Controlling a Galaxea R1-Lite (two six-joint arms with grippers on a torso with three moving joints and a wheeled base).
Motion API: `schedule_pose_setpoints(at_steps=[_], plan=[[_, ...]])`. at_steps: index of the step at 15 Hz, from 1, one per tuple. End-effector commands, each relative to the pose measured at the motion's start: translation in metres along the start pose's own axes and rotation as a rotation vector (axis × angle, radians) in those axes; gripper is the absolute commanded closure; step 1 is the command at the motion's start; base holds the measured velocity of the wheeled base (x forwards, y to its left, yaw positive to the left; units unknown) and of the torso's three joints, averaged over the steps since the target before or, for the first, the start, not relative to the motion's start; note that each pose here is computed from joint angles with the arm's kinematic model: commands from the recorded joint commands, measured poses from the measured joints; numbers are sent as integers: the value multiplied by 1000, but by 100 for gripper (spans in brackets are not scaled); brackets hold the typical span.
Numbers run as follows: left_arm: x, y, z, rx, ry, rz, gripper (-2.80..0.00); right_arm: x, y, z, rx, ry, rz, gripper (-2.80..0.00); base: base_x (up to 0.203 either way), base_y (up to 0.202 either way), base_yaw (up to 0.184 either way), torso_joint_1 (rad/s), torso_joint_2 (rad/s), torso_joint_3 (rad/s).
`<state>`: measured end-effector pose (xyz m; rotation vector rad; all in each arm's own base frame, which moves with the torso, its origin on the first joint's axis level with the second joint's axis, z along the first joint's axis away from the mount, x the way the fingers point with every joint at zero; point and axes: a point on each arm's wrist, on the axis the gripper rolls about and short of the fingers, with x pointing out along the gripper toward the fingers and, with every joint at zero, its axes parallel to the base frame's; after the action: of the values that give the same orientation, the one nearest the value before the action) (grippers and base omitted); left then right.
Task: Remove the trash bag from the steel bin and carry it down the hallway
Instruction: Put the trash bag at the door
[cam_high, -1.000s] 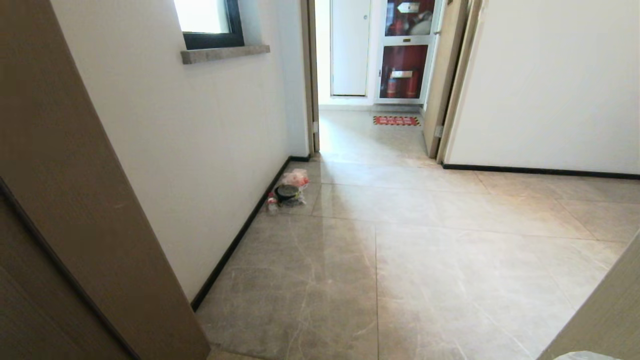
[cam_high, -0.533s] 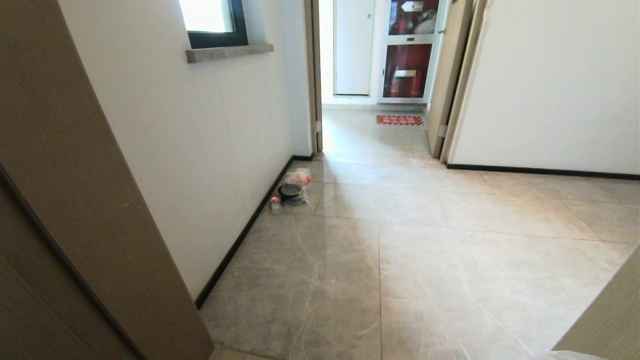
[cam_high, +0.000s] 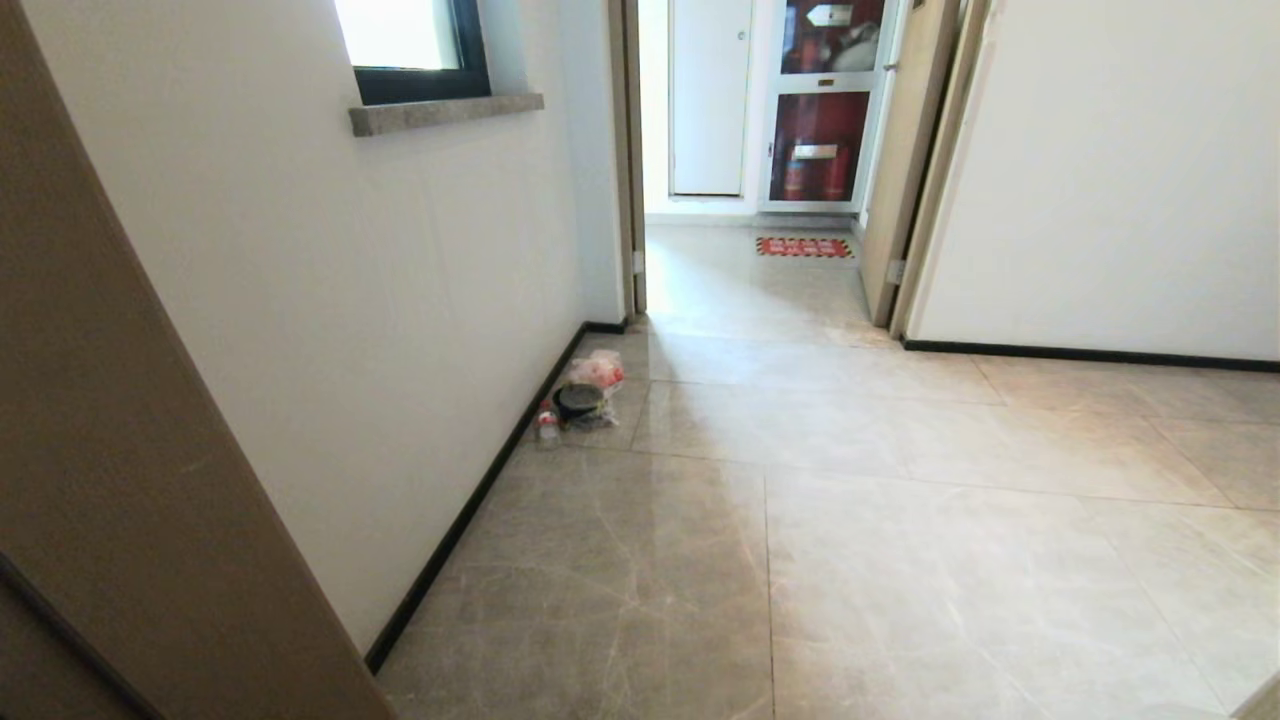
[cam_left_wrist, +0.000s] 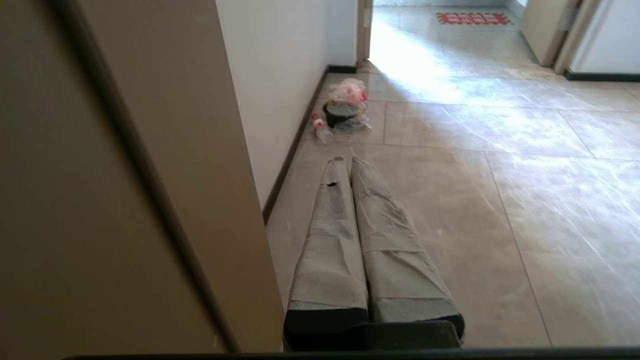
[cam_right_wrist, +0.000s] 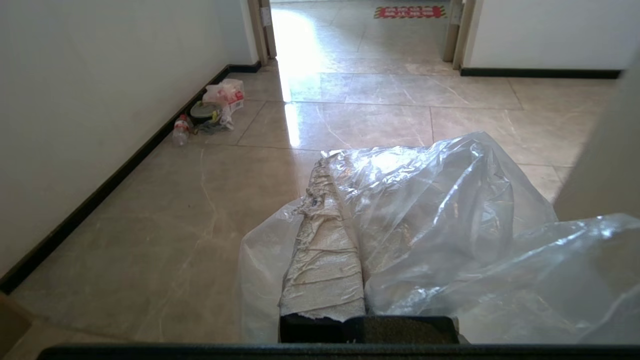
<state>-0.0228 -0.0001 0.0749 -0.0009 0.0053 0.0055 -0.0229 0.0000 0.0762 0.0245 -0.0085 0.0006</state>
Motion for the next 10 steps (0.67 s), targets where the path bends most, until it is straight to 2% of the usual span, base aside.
schedule_pose_setpoints(at_steps=[1, 10], plan=[[0, 0, 0, -1, 2, 1, 0, 0, 0, 0, 0, 1, 0, 0, 190, 0, 1, -1, 4, 1], [0, 0, 0, -1, 2, 1, 0, 0, 0, -1, 0, 2, 0, 0, 194, 0, 1, 1, 3, 1]])
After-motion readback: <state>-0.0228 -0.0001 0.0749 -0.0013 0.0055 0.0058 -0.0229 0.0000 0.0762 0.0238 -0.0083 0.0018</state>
